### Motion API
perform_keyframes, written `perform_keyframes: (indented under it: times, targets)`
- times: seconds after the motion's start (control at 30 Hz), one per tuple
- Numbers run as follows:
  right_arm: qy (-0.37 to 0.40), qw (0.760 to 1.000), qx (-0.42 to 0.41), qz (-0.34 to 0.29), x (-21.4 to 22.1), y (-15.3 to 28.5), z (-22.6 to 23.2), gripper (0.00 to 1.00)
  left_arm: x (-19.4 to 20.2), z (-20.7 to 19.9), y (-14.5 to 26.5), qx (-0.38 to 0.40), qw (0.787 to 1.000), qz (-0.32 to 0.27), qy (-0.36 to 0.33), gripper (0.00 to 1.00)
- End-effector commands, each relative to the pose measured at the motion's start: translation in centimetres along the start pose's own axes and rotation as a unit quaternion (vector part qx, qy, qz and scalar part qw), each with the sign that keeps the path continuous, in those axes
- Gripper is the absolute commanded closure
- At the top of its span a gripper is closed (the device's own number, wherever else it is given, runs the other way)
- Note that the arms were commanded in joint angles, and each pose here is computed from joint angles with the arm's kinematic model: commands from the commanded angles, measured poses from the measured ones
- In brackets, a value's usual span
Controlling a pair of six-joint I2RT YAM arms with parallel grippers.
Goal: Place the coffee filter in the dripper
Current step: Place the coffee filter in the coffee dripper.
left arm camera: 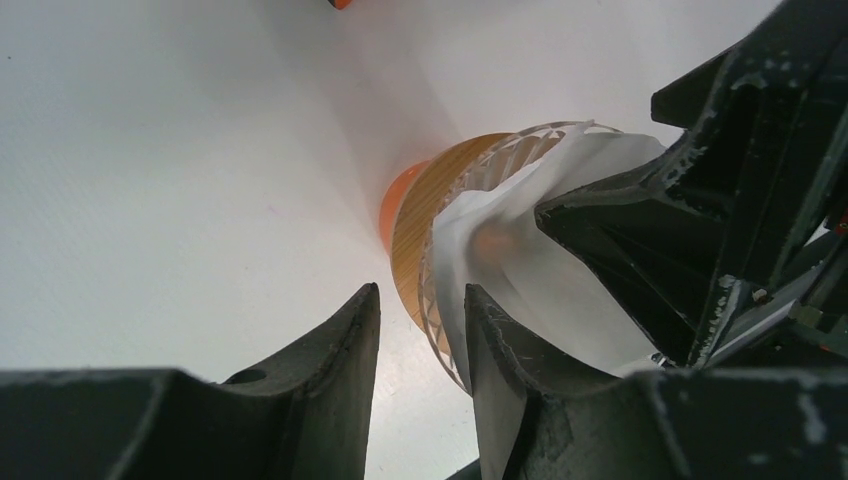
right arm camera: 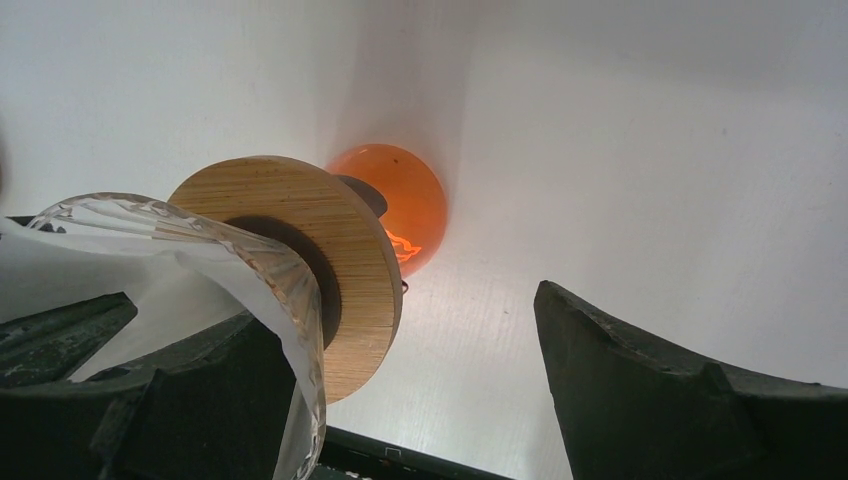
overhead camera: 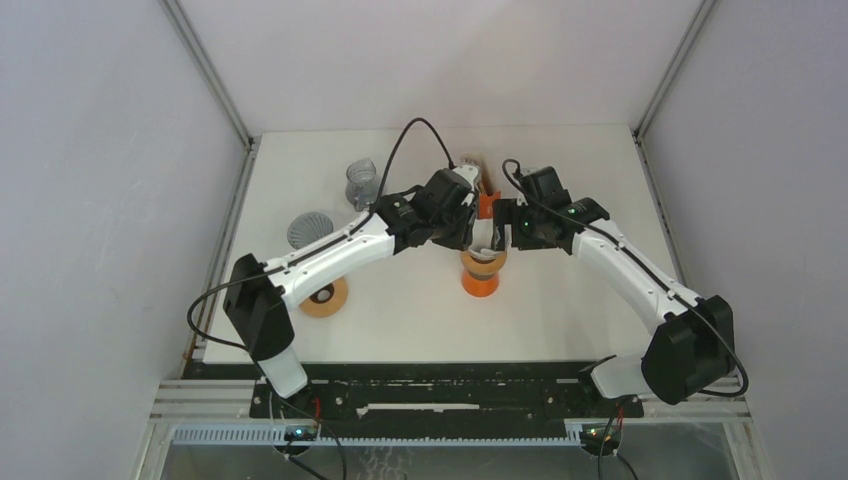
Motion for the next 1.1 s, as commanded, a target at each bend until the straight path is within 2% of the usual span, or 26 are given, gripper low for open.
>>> perform_keyframes:
  times: [0.0, 0.23, 0.5, 1.07]
  targets:
    - [0.004, 1.000, 0.008, -0.010, -0.4, -0.3, 0.0, 0.10, 1.2, -0.1, 0.0, 0.000, 1.000, 0.012, -0.003, 0.59]
    - [0.003, 1.000, 0.005, -0.010, -0.2, -0.3, 0.0, 0.10, 1.1, 0.0, 0.1, -0.003, 1.000, 0.008, -0.004, 0.59]
    - [-0.002, 0.999, -0.021, -0.048, -1.5, 1.2, 0.6, 0.09, 0.4, 0.0, 0.5, -0.007, 1.000, -0.004, -0.005, 0.59]
    - [-0.008, 0.994, -0.070, -0.086, -3.1, 3.6, 1.9, 0.09, -0.7, -0.4, 1.0, -0.003, 1.000, -0.017, -0.008, 0.58]
Point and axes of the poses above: each gripper's point midway between its finger pads, its own y axis back along the fingers, its own z axis along the line the jaws close on, x = y × z, the point moved 2 cm from there along y, back along the fingers, and after that the axes turned 4 degrees about y, right-handed, at the moved point
